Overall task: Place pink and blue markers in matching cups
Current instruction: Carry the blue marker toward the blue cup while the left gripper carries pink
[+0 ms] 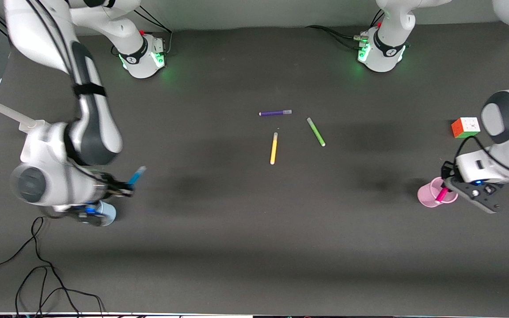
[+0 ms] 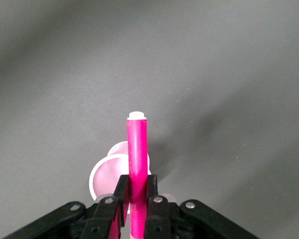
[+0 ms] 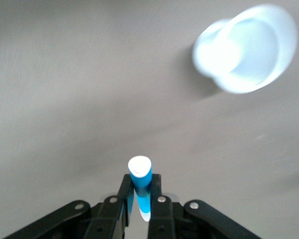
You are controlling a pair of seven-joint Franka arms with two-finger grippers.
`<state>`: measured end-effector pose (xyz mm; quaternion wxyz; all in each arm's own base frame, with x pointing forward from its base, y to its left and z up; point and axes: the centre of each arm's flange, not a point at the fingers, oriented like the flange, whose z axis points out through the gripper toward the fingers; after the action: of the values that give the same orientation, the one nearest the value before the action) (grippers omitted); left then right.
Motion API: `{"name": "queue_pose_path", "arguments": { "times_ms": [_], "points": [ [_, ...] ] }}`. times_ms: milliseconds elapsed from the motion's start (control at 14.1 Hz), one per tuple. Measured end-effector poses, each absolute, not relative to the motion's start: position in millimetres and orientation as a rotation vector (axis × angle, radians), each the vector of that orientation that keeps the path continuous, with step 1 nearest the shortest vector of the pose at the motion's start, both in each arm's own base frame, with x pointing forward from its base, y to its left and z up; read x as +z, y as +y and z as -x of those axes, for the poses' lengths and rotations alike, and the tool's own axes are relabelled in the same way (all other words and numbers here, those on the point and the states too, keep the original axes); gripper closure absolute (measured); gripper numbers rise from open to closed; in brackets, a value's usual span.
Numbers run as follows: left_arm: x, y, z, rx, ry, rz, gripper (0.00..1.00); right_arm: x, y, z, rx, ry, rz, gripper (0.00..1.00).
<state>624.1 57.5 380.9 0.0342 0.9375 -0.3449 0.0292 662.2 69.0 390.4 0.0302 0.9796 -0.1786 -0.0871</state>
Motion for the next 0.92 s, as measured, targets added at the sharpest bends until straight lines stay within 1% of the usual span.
{"name": "queue_pose_path", "arguments": {
  "times_ms": [213, 426, 568, 710, 923],
  "points": [
    [373, 80, -620, 0.219, -1.142, -2.731, 0.82, 434, 24, -668, -0.083, -0.610, -3.021, 0.83],
    [356, 98, -618, 0.278, -1.219, -2.655, 0.82, 454, -4, -667, 0.114, -0.624, -3.005, 0.83],
    [351, 99, -619, 0.293, -1.244, -2.634, 0.82, 447, -20, -655, 0.237, -0.621, -2.995, 0.83],
    [350, 94, -619, 0.268, -1.188, -2.664, 0.82, 435, -35, -641, 0.319, -0.632, -2.991, 0.83],
    [349, 90, -617, 0.076, -1.084, -2.828, 0.82, 417, -43, -635, 0.439, -0.637, -2.986, 0.83]
  ]
}}
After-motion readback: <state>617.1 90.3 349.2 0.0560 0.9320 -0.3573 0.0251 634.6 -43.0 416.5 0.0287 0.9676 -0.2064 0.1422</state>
